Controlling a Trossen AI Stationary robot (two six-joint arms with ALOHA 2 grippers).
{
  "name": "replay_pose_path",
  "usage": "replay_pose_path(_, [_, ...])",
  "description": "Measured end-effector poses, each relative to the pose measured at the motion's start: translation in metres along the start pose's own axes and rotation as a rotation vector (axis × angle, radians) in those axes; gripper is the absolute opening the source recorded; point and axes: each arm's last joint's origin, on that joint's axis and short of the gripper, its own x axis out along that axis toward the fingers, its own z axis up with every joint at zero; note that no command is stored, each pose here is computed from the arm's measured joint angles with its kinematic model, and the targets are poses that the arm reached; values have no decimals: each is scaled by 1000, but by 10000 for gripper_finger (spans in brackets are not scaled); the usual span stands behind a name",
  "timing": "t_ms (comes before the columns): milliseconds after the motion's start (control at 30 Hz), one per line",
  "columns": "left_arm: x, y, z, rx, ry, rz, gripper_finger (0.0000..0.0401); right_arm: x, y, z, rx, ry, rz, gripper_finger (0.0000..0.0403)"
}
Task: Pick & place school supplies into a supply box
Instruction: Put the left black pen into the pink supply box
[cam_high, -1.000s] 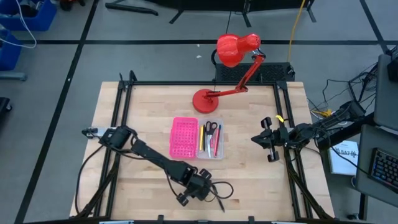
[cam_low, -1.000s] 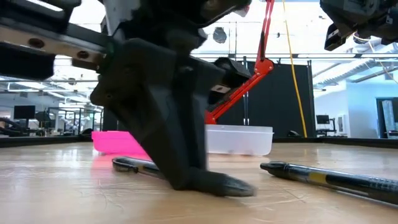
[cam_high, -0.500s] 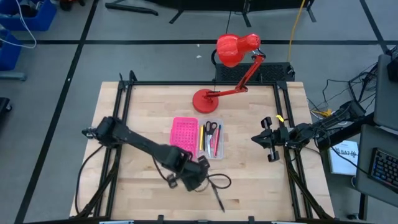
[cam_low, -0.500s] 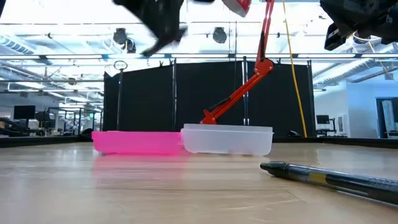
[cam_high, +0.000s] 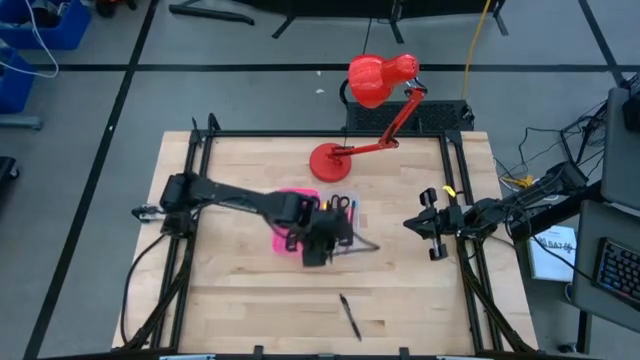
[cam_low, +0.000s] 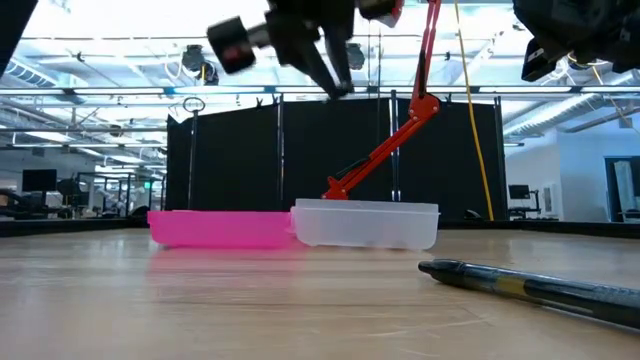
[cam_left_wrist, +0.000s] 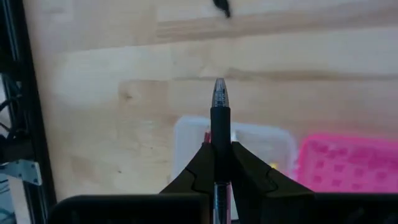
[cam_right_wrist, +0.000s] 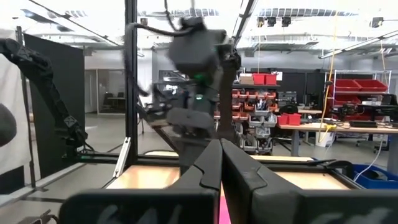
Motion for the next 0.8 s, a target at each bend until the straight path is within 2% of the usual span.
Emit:
replay_pose_path(167, [13,5,-33,27,-70,-12,33,0,0,0,-1,4,-1,0])
replay_pose_path(333, [34,3,-52,72,-132,-52,33,0,0,-1,6,7,-1,0])
replay_pose_path(533, [57,0,-74,146,-100,-95,33,0,0,-1,32,7,-2,0])
replay_pose_path(800, [66,-5,-105,111,-112,-118,33,0,0,-1,25,8,-3,0])
